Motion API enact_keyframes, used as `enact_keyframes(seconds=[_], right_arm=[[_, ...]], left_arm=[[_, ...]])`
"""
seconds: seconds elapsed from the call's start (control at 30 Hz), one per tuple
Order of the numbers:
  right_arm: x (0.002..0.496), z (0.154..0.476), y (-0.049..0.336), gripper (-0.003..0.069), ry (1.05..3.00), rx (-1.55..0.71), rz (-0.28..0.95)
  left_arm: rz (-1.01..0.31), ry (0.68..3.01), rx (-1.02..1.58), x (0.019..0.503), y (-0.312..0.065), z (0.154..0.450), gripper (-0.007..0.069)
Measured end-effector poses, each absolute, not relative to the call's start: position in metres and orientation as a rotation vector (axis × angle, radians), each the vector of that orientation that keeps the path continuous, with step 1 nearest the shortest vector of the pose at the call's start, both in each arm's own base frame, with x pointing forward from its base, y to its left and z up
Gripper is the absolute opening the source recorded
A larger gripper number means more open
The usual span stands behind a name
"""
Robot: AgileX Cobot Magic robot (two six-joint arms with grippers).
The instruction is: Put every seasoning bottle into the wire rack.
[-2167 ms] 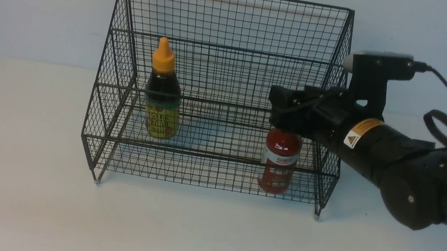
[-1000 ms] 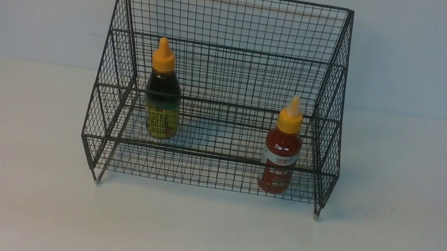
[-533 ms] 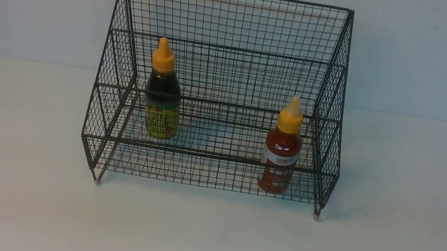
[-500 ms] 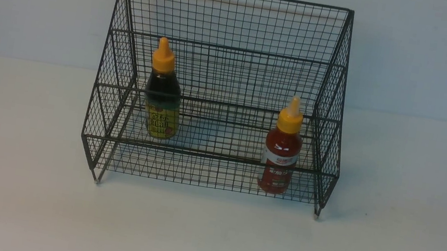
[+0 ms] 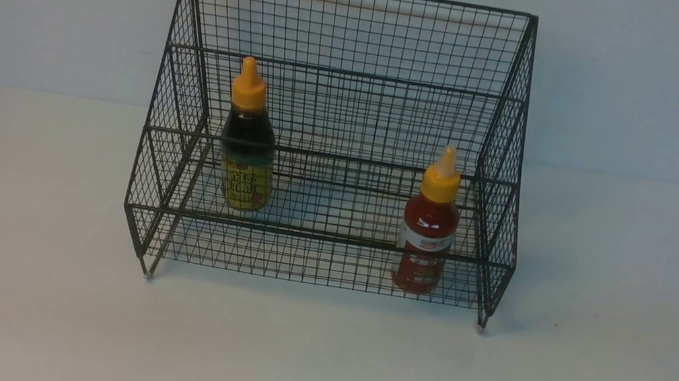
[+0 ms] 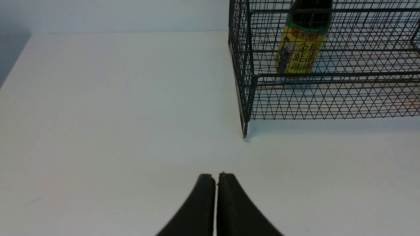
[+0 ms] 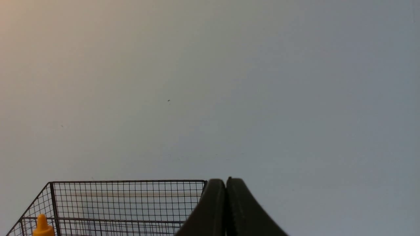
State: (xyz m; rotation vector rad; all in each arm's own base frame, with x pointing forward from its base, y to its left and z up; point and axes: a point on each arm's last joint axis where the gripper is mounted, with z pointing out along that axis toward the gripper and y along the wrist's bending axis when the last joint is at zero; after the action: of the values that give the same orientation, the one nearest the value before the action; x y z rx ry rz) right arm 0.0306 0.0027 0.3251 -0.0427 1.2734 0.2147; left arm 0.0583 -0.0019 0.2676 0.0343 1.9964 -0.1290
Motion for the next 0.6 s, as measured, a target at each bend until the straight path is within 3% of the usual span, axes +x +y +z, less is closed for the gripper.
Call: enact_keyframes(seconds=[0.2, 0.37, 0.6], right_arm=[[0.031, 0.325, 0.003, -0.0015, 1.274, -0.042, 0.214], [0.031, 0.325, 0.003, -0.0015, 1.275, -0.042, 0.214], [0.031, 0.325, 0.003, -0.0015, 1.277, -0.042, 0.214]], left_arm=[[-0.143, 1.856, 0.045, 0.046, -0.001, 0.27, -0.0004], [-0.02, 1.775, 0.068, 0.042, -0.001, 0.234, -0.0004], [-0.028, 1.869, 0.033, 0.052, -0.003, 0.174, -0.0004]])
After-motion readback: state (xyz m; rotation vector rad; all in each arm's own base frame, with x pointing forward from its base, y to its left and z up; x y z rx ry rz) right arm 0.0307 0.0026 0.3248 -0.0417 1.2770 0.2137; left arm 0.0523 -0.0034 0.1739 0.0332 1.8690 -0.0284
